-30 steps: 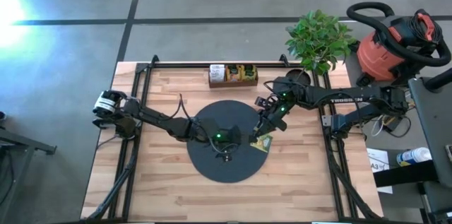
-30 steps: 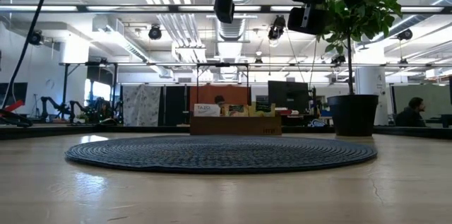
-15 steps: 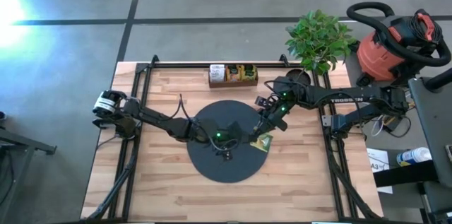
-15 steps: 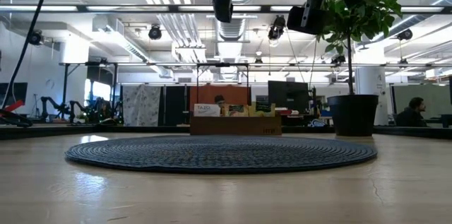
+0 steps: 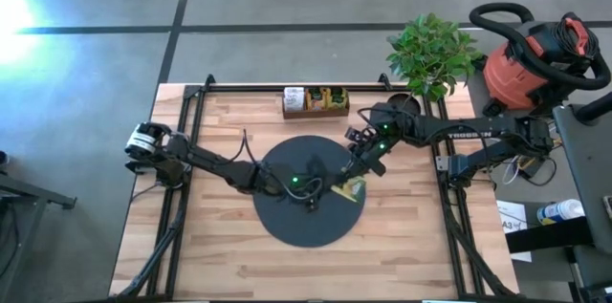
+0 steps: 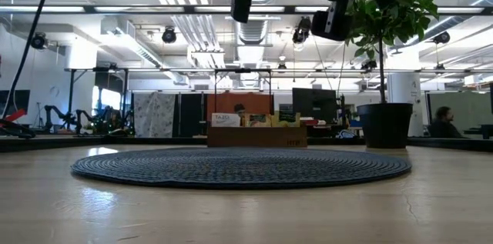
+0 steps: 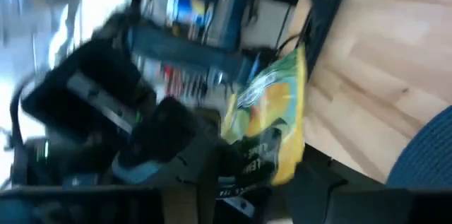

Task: Pick & Place Tea
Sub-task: Put the green tea bag into the right section of the wooden organizer

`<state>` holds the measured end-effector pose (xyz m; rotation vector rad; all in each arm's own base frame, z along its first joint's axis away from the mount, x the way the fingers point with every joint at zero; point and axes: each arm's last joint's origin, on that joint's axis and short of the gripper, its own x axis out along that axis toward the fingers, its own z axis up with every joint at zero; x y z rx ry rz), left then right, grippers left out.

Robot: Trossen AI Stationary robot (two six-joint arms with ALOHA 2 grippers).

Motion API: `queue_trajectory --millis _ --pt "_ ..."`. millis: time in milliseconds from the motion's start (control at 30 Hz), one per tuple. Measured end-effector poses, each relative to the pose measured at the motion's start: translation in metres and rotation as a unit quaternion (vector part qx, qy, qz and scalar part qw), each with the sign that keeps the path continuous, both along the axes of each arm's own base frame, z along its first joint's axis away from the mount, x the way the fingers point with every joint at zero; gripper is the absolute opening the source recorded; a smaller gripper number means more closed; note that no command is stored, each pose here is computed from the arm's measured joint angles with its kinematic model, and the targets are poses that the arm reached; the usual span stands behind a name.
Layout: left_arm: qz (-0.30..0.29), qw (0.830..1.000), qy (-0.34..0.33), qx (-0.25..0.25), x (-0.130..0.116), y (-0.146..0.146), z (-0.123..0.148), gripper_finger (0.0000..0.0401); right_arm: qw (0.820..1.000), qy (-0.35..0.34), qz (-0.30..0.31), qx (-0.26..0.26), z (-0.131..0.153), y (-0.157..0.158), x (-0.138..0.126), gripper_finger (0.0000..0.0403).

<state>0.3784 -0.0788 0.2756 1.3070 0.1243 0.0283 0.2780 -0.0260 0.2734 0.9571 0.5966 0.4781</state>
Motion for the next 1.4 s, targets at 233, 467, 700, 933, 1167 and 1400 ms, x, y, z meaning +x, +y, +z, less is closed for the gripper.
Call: queue_trajectory --millis 233,467,700,933,1167,1400 --pt "0.171 0.971 -0.04 -0.164 -0.006 0.009 0.001 0.0135 0.993 -0.015 -0.089 -0.072 -0.001 -0.008 0.003 0.0008" --pt "0.352 0.824 -0.163 -0.413 -0.035 0.025 -0.001 0.0135 0.974 -0.021 -0.176 -0.139 -0.002 -0.012 0.004 0.0008" --pt "0.301 0.715 -0.167 -0.609 -0.046 0.034 -0.01 0.0135 0.955 -0.051 -0.235 -0.172 0.004 -0.017 0.007 0.0008" --pt "0.267 0.633 -0.16 -0.709 -0.048 0.049 -0.011 0.0135 0.948 -0.056 -0.243 -0.2 0.004 -0.013 0.007 0.0008" --pt "0.202 0.555 -0.19 -0.784 -0.075 0.07 -0.001 0.0135 0.93 -0.066 -0.259 -0.252 0.007 -0.005 0.005 0.0008" --pt "0.117 0.443 -0.157 -0.875 -0.096 0.101 -0.018 0.0135 0.909 -0.106 -0.304 -0.266 0.017 -0.006 0.007 0.0008"
